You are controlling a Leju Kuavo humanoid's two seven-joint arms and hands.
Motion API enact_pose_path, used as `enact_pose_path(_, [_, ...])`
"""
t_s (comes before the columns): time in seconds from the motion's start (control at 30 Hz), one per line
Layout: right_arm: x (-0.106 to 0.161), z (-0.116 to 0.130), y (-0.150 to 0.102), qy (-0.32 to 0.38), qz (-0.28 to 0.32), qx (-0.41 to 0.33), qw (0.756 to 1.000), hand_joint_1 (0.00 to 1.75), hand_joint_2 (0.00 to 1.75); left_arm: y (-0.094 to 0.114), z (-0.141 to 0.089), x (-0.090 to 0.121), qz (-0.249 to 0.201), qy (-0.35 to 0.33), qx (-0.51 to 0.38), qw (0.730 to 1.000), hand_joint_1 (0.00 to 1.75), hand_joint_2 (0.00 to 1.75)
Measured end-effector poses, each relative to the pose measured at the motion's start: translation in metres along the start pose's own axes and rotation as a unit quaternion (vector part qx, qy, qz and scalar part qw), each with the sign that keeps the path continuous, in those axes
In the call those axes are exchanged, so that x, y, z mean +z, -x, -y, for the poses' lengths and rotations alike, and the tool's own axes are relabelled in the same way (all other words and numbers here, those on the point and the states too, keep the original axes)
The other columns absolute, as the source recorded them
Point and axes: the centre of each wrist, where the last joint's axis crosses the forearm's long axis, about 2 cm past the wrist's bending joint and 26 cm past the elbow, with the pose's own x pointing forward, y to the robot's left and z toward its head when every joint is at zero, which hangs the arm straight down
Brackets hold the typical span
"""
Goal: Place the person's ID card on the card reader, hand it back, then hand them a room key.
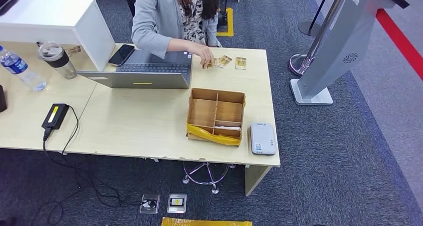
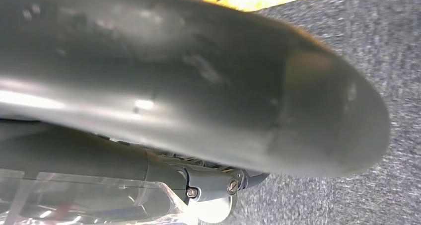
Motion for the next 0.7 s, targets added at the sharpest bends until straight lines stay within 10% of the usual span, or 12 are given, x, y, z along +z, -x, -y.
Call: enact_pose_path(0.7, [0.0009,-0.0033,0.0025,-0.017,0.004,0.054,0.998,0.0,0.0,-0.0022,-0.0014,-0.0007,0.028,0.01,-0.022,0.999,0.0,0.0])
